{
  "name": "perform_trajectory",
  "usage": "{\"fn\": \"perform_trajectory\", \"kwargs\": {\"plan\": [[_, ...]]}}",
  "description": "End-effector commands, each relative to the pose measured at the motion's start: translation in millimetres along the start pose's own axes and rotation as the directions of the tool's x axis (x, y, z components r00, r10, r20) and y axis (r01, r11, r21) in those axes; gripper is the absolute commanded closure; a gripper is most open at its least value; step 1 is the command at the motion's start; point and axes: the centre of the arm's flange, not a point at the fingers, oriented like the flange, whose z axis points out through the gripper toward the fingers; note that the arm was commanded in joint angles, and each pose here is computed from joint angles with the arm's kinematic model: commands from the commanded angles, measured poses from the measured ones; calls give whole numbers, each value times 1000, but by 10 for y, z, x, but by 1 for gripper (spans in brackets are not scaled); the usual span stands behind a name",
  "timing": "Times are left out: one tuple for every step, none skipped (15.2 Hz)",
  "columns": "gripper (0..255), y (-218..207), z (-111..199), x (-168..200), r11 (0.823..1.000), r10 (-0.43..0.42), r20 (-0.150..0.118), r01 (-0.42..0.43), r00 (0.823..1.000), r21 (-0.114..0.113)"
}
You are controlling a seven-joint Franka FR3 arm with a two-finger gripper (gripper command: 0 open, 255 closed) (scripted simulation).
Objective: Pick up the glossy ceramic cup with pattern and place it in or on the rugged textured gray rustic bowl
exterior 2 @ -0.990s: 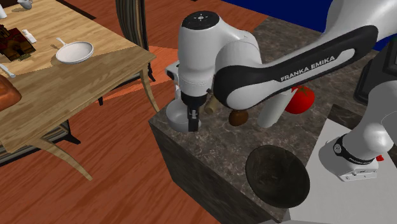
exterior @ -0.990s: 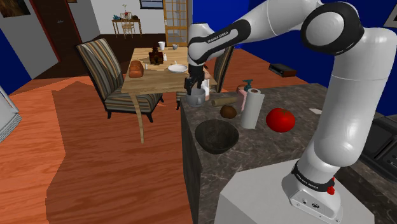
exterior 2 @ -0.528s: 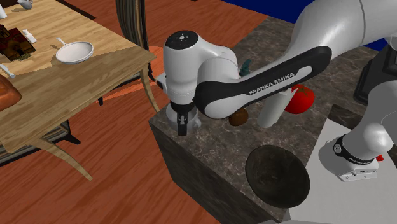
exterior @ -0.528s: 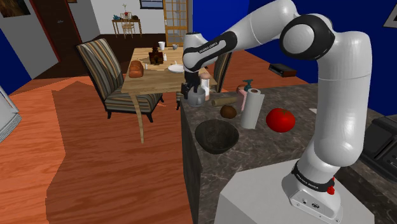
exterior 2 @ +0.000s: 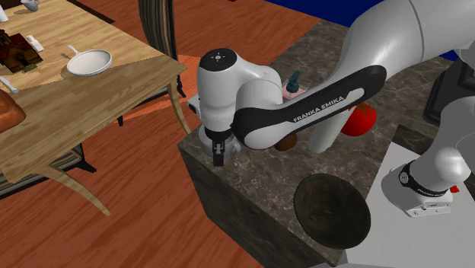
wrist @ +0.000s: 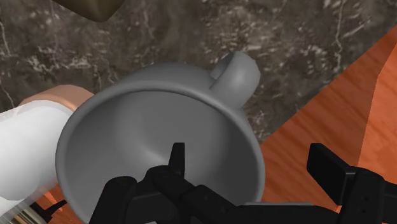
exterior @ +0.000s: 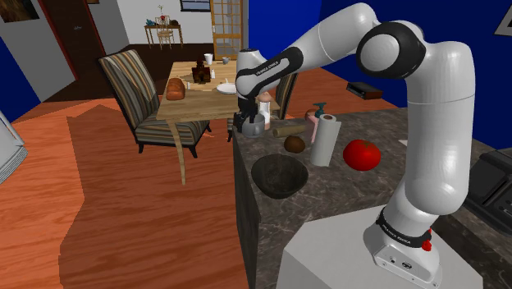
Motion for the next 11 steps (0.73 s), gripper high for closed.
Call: {"fn": "perform_trajectory", "kwargs": {"plan": [[0, 0, 2, 1, 1000, 0, 0, 0, 1000, 0], [0, 0, 2, 1, 1000, 0, 0, 0, 1000, 0], [0, 0, 1, 1, 1000, 0, 0, 0, 1000, 0], [255, 0, 1, 1, 1000, 0, 0, 0, 1000, 0], [255, 0, 1, 1, 1000, 0, 0, 0, 1000, 0], [255, 0, 1, 1, 1000, 0, 0, 0, 1000, 0], [255, 0, 1, 1, 1000, 0, 0, 0, 1000, 0], [255, 0, 1, 0, 1000, 0, 0, 0, 1000, 0], [255, -1, 1, 0, 1000, 0, 0, 0, 1000, 0], [255, -1, 0, 0, 1000, 0, 0, 0, 1000, 0], [255, -1, -1, 1, 1000, 0, 0, 0, 1000, 0]]}}
